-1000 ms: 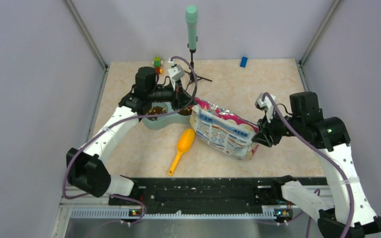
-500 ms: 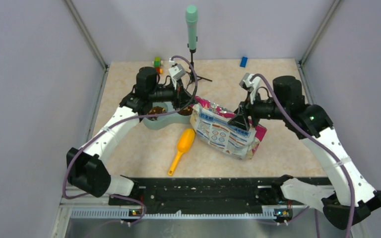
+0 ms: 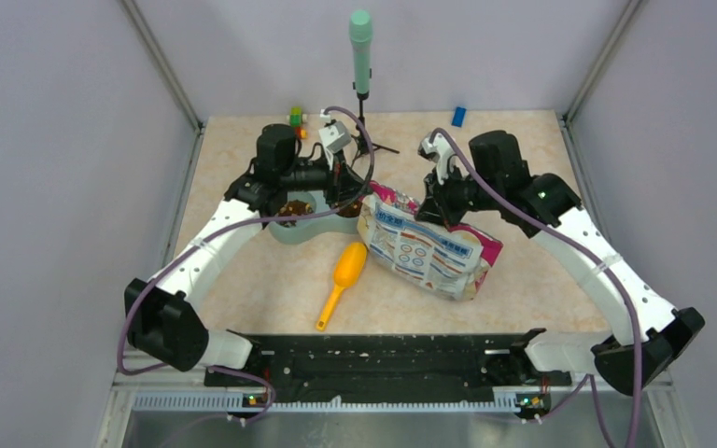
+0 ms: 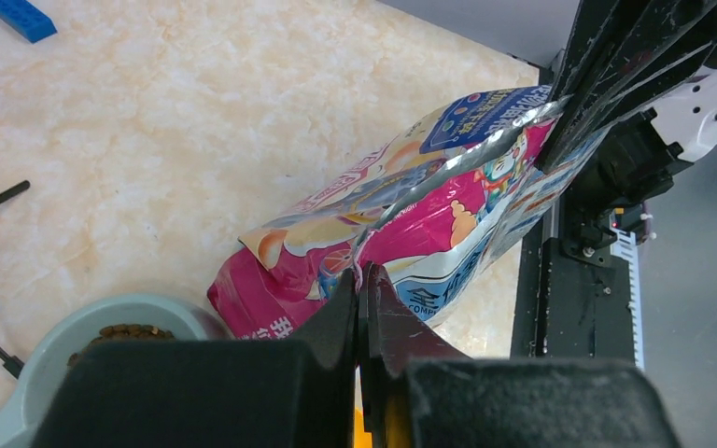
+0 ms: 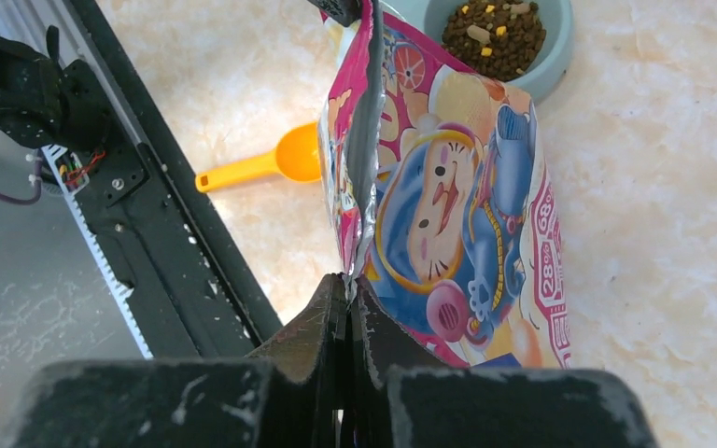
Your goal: Serve the pet food
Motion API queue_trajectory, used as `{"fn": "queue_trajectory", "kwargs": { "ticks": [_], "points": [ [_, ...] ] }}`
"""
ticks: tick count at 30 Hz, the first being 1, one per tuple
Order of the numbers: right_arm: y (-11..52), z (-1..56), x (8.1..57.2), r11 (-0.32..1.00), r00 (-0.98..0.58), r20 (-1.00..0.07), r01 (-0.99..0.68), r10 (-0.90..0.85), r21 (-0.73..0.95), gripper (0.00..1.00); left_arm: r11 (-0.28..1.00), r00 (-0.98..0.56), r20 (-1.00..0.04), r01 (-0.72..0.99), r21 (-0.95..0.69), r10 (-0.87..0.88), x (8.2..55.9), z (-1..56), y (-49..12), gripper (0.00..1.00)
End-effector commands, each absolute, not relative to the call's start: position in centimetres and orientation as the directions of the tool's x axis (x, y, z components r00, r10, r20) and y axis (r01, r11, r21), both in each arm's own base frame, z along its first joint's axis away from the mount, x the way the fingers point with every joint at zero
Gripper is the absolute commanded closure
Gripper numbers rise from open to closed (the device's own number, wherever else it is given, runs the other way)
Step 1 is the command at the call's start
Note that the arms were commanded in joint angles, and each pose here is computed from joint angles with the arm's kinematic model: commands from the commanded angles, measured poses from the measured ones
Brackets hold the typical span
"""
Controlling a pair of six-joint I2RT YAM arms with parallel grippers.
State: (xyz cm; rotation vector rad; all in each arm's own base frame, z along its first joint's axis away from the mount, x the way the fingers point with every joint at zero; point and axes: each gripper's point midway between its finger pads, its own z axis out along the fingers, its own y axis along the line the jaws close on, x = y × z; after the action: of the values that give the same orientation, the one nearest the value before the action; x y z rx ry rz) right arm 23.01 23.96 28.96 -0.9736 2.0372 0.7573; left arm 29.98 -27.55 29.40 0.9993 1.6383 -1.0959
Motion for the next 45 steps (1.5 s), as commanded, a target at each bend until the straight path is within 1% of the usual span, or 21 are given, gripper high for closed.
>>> {"fn": "queue_trajectory", "kwargs": {
  "ticks": [1, 3, 5, 7, 10, 11, 14, 15, 16, 17, 19, 24, 28, 32, 36, 39, 42, 43, 45],
  "points": [
    [24.2, 32.9, 22.6, 0.532, -0.391, -0.861, -0.829, -0.326, 0.175, 1.00, 0.319, -0.176, -0.970, 0.941, -0.116, 0.167, 31.0, 30.7, -26.6, 1.00],
    [23.7, 32.9, 21.7, 0.542, -0.442, -0.831, -0.813, -0.338, 0.212, 1.00, 0.329, -0.158, -0.970, 0.940, -0.091, 0.183, 31.2, 30.8, -26.4, 1.00],
    [22.6, 31.9, 20.4, 0.568, -0.515, -0.770, -0.785, -0.376, 0.249, 1.00, 0.342, -0.143, -0.970, 0.937, -0.069, 0.195, 31.3, 30.9, -26.1, 1.00],
    [22.0, 30.3, 18.7, 0.564, -0.568, -0.716, -0.772, -0.406, 0.293, 1.00, 0.330, -0.119, -0.973, 0.943, -0.048, 0.198, 31.0, 31.2, -26.1, 1.00],
    [22.6, 29.2, 17.1, 0.539, -0.629, -0.685, -0.744, -0.368, 0.394, 1.00, 0.284, -0.082, -0.981, 0.958, -0.029, 0.175, 30.3, 31.6, -26.4, 1.00],
    [22.9, 29.1, 16.8, 0.528, -0.640, -0.683, -0.739, -0.353, 0.420, 1.00, 0.258, -0.077, -0.983, 0.966, -0.032, 0.169, 30.1, 31.9, -26.7, 0.94],
    [23.4, 29.1, 16.8, 0.517, -0.653, -0.683, -0.729, -0.329, 0.448, 1.00, 0.148, -0.113, -0.979, 0.985, -0.087, 0.172, 28.1, 33.2, -27.4, 0.47],
    [23.6, 29.4, 16.9, 0.513, -0.650, -0.688, -0.731, -0.323, 0.450, 1.00, 0.121, -0.101, -0.979, 0.989, -0.080, 0.175, 27.5, 33.6, -27.7, 0.38],
    [23.7, 29.7, 17.0, 0.507, -0.646, -0.694, -0.734, -0.317, 0.452, 1.00, 0.106, -0.069, -0.981, 0.993, -0.051, 0.179, 27.1, 34.1, -28.1, 0.32],
    [23.9, 29.9, 17.1, 0.505, -0.647, -0.695, -0.733, -0.313, 0.455, 1.00, 0.103, -0.010, -0.982, 0.995, 0.009, 0.187, 27.0, 34.4, -28.5, 0.28],
    [24.2, 29.9, 17.3, 0.501, -0.653, -0.689, -0.731, -0.316, 0.463, 1.00, 0.083, 0.066, -0.978, 0.993, 0.084, 0.198, 26.5, 34.9, -29.5, 0.24],
    [24.7, 30.0, 18.0, 0.497, -0.654, -0.686, -0.731, -0.318, 0.467, 1.00, 0.000, 0.049, -0.971, 0.999, 0.050, 0.235, 26.0, 35.9, -31.5, 0.23],
    [24.7, 30.5, 18.4, 0.508, -0.645, -0.701, -0.733, -0.305, 0.453, 1.00, -0.065, 0.010, -0.960, 0.998, -0.008, 0.281, 24.6, 34.1, -33.1, 0.23],
    [24.5, 30.3, 18.6, 0.523, -0.646, -0.700, -0.728, -0.306, 0.443, 1.00, -0.080, -0.083, -0.934, 0.990, -0.117, 0.349, 24.1, 32.1, -33.4, 0.24],
    [24.1, 30.3, 18.8, 0.544, -0.633, -0.712, -0.728, -0.304, 0.416, 1.00, -0.092, -0.130, -0.921, 0.980, -0.175, 0.367, 23.4, 31.1, -33.3, 0.25],
    [23.8, 30.5, 19.2, 0.558, -0.615, -0.733, -0.731, -0.290, 0.392, 1.00, -0.105, -0.182, -0.915, 0.967, -0.234, 0.361, 22.7, 30.6, -33.6, 0.31],
    [23.7, 30.5, 19.5, 0.572, -0.609, -0.741, -0.727, -0.283, 0.379, 1.00, -0.112, -0.237, -0.905, 0.950, -0.292, 0.354, 22.2, 30.5, -33.9, 0.41],
    [23.7, 30.5, 19.6, 0.574, -0.611, -0.740, -0.725, -0.281, 0.380, 1.00, -0.120, -0.247, -0.906, 0.945, -0.303, 0.344, 22.1, 30.7, -34.2, 0.46],
    [23.6, 30.2, 19.8, 0.583, -0.612, -0.739, -0.721, -0.283, 0.374, 1.00, -0.162, -0.268, -0.904, 0.928, -0.335, 0.333, 21.2, 30.7, -34.7, 0.60]
  ]
}}
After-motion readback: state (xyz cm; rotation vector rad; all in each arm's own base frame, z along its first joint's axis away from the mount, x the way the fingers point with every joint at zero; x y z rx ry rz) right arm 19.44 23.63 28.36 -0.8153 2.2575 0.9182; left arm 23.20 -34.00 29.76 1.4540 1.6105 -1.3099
